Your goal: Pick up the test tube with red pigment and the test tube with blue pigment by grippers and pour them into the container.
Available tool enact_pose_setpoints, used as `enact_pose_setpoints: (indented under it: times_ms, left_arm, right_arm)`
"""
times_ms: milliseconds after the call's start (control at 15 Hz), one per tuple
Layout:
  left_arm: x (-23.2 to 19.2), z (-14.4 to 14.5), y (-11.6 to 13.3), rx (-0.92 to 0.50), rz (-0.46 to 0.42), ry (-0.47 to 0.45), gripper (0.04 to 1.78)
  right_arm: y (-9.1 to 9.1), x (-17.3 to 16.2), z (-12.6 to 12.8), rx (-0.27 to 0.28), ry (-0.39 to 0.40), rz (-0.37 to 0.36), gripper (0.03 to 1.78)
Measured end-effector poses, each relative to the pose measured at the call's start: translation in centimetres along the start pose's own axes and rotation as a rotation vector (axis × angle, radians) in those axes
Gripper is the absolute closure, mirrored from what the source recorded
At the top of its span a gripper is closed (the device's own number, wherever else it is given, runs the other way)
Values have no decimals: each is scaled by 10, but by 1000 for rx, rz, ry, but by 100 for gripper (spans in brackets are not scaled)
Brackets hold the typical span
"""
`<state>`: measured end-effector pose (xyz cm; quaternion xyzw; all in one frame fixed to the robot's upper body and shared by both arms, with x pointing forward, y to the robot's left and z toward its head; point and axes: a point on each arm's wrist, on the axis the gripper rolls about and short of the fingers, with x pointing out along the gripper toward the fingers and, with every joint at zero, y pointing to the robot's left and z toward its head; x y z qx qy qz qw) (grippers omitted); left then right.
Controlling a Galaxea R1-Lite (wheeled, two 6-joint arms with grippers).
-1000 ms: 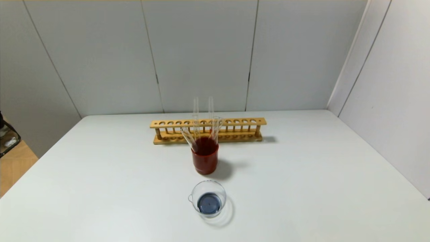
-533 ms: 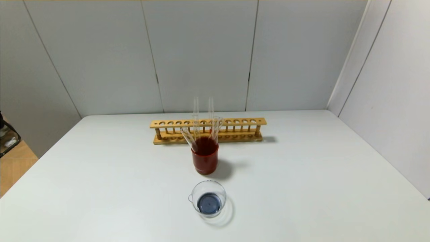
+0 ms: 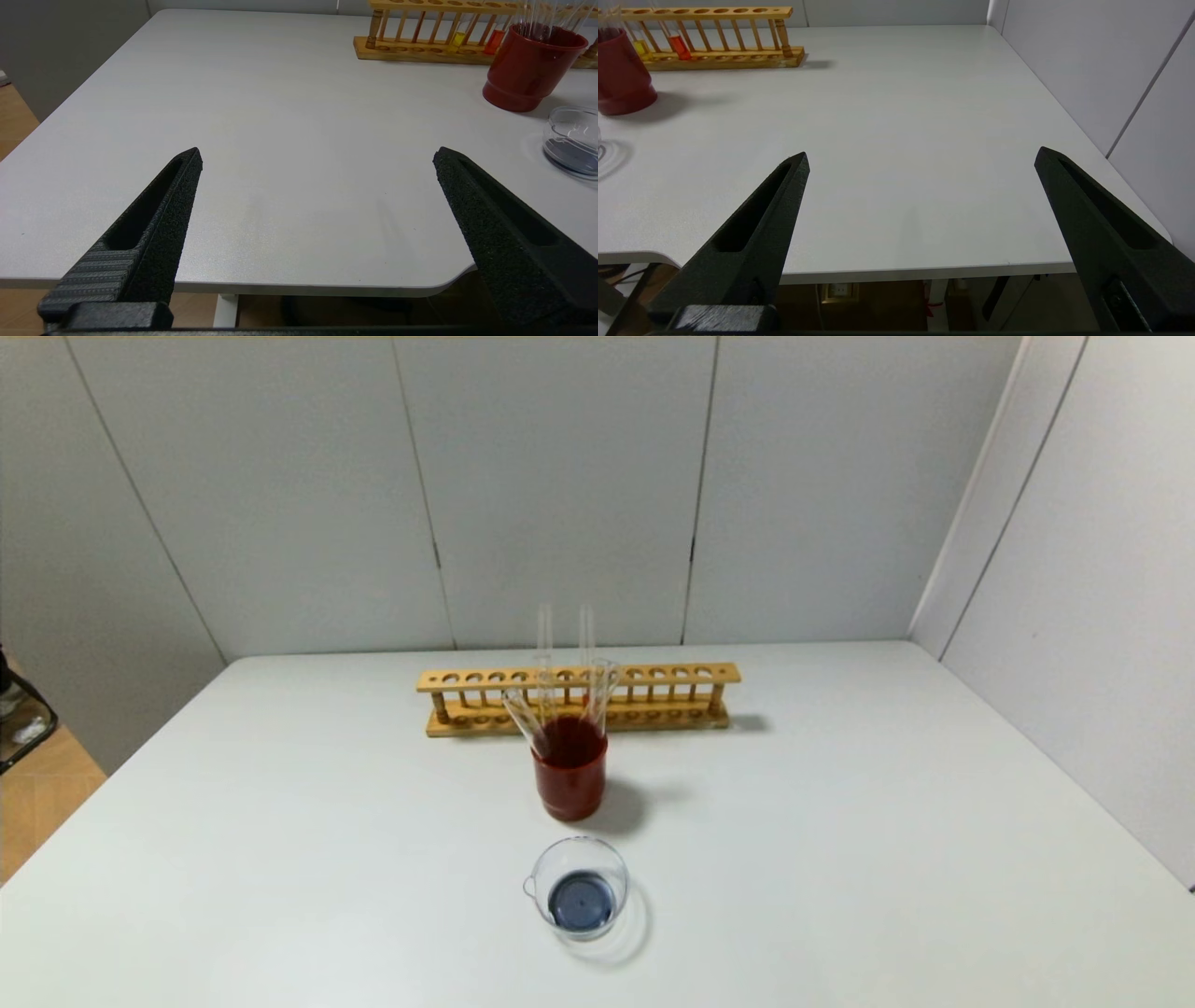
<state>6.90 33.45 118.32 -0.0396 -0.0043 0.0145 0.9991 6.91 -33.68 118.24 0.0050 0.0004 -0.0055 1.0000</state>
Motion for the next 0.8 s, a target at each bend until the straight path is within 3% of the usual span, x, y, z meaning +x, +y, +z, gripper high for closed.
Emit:
enact_pose_setpoints:
  times_ms: [800]
  left_arm:
    - [0, 0, 0, 0, 0, 1, 7]
  right_arm:
    - [0, 0, 0, 4, -1, -1, 11]
